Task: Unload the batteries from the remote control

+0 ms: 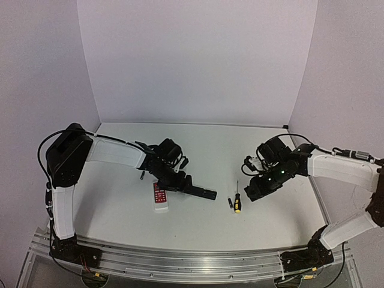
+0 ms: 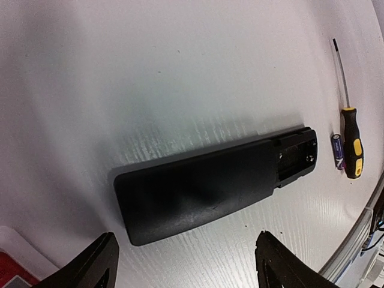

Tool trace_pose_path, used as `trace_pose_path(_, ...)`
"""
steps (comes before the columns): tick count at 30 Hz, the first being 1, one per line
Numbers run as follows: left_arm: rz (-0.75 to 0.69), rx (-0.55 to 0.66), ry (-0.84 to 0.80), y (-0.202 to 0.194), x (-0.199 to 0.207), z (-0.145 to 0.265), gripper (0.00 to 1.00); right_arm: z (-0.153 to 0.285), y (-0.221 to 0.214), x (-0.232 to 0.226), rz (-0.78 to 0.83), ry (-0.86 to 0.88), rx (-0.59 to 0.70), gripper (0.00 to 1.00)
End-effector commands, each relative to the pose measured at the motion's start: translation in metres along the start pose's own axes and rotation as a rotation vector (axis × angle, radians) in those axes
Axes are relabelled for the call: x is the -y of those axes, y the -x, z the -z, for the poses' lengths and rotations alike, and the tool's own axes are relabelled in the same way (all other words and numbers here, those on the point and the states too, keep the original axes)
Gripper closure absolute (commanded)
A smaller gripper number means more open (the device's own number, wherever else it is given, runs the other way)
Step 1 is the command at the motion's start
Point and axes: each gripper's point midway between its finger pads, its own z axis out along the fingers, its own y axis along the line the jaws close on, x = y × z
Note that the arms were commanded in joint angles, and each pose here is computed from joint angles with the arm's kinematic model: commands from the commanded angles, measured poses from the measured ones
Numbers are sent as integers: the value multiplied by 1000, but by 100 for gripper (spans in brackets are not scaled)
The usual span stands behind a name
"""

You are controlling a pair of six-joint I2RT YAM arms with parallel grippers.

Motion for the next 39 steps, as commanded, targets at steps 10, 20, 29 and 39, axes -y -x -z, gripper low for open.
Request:
trace_pose_path(10,125,149,131,33,-18,39,27,-18,61,-58,526,243,-1,91)
trace_pose_path(20,143,149,134,30,-28,26,38,-56,85,-66,700,235,-83,94)
trace_pose_path(29,140,181,54,14,-27,23,45,-83,90,-71,727,188,-144,96)
trace_pose_path(39,142,220,11,8,-27,20,50,-98,84,-71,757,129,-201,97)
